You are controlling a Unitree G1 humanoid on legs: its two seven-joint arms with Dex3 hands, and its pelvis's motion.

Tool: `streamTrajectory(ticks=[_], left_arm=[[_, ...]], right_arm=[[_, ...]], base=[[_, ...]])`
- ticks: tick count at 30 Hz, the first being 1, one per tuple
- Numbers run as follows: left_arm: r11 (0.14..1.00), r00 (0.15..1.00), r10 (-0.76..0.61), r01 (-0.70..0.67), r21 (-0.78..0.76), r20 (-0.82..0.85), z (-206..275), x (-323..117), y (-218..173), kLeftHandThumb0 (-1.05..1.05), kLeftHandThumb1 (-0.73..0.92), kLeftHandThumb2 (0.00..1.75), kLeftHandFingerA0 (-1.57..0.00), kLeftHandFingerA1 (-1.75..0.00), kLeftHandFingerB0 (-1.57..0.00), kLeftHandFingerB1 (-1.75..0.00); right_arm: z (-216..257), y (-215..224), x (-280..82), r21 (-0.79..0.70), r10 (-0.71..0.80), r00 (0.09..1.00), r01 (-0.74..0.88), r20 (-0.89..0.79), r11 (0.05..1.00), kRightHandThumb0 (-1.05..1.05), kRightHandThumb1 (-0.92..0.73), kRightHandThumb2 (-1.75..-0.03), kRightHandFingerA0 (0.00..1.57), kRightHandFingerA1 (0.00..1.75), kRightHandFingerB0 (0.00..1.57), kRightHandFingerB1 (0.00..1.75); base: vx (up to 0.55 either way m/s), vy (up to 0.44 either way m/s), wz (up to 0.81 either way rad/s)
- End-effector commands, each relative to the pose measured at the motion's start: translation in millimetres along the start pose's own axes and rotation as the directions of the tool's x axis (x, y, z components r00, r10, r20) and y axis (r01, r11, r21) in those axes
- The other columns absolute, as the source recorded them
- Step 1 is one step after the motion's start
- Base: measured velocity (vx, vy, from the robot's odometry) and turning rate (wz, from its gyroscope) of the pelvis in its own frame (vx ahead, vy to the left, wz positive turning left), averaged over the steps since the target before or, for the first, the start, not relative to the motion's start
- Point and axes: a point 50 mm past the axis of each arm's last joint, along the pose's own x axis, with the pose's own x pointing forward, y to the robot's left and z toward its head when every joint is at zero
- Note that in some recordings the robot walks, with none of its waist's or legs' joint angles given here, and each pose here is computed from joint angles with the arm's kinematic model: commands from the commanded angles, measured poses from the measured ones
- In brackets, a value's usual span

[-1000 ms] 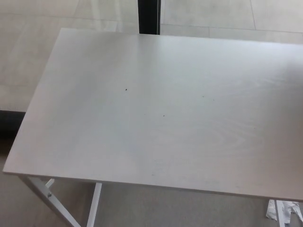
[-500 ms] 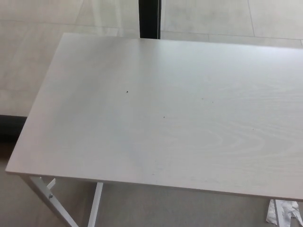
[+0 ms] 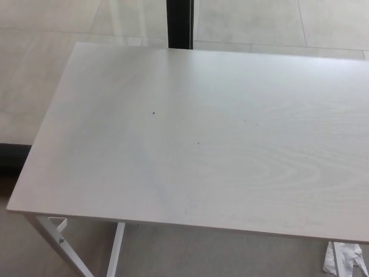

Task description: The robot uses both its hands to grab the left and right ends of a football kept in the middle of the desk infront of it, lifts it up and places it in the palm of a person

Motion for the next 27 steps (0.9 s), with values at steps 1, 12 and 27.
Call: streamTrajectory(ticks=[1, 12, 27], left_arm=[[1.0, 1.0, -0.011, 0.011, 0.005, 0.008, 6.1, 5.5, 9.3, -0.64, 0.73, 0.61, -0.28, -0.77, -0.15, -0.47], [0.989, 0.999, 0.02, -0.015, -0.148, 0.036, -0.5, 2.2, 20.7, -0.66, 0.63, 0.9, -0.4, -0.72, -0.11, -0.49], [0.989, 0.991, 0.096, -0.105, -0.108, -0.089, -32.2, -20.8, 53.6, -0.53, 0.78, 0.63, -0.29, -0.62, -0.22, -0.37]], right_arm=[[-22.7, -12.0, 7.9, -0.191, 0.027, 0.992, -0.05, -0.12, 0.98, -0.57, -0.73, -0.61, 0.28, 0.6, 0.29, 0.37], [-0.3, -54.1, 12.6, -0.493, 0.141, 0.981, -0.191, -0.137, 0.849, -0.57, -0.7, -0.61, 0.43, 0.62, 0.4, 0.36], [19.7, -87.7, 10.1, -0.69, 0.206, 0.971, -0.233, -0.122, 0.686, -0.56, -0.67, -0.61, 0.52, 0.47, 0.39, 0.34]], base=[[0.0, 0.0, 0.0], [0.0, 0.0, 0.0], [0.0, 0.0, 0.0]])
